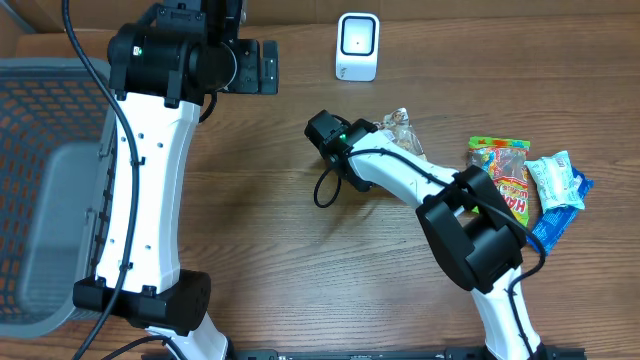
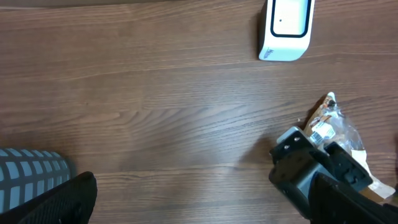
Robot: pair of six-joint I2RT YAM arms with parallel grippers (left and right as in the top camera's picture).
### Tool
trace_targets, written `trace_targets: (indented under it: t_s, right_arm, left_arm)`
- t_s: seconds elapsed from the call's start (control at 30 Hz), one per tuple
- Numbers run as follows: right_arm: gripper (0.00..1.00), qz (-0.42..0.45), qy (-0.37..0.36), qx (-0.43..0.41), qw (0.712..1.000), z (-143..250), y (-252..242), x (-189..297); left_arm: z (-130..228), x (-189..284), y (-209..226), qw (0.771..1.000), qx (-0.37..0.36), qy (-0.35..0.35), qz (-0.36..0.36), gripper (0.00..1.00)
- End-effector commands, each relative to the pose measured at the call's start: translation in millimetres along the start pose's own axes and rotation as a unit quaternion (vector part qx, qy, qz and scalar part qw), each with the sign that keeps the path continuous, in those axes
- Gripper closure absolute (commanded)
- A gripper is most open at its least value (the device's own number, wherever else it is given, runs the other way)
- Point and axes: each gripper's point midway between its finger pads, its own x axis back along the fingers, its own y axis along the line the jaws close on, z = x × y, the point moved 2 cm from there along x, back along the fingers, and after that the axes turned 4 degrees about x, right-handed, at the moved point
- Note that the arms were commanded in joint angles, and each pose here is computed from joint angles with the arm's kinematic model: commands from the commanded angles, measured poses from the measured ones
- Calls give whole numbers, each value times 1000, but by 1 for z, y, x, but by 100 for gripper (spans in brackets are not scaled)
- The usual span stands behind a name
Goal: Scan the item barcode
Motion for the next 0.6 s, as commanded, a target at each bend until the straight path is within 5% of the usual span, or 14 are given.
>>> trace_targets:
  t_s: [0.0, 0.1, 0.33, 0.57]
  right_arm:
    - [62, -31, 51, 21, 998, 20, 20, -32]
    - [96, -35, 63, 28, 997, 25, 21, -31]
    - [96, -86, 63, -16, 994, 17, 22, 2]
    - [96, -271, -31, -83, 958, -23, 20, 96]
  left_arm:
    - [0, -5, 2, 1000, -9, 3, -5, 0]
    - [0, -5, 2, 1000, -9, 3, -5, 0]
    - [0, -5, 2, 1000, -9, 3, -5, 0]
    - [0, -5, 2, 1000, -9, 3, -5, 0]
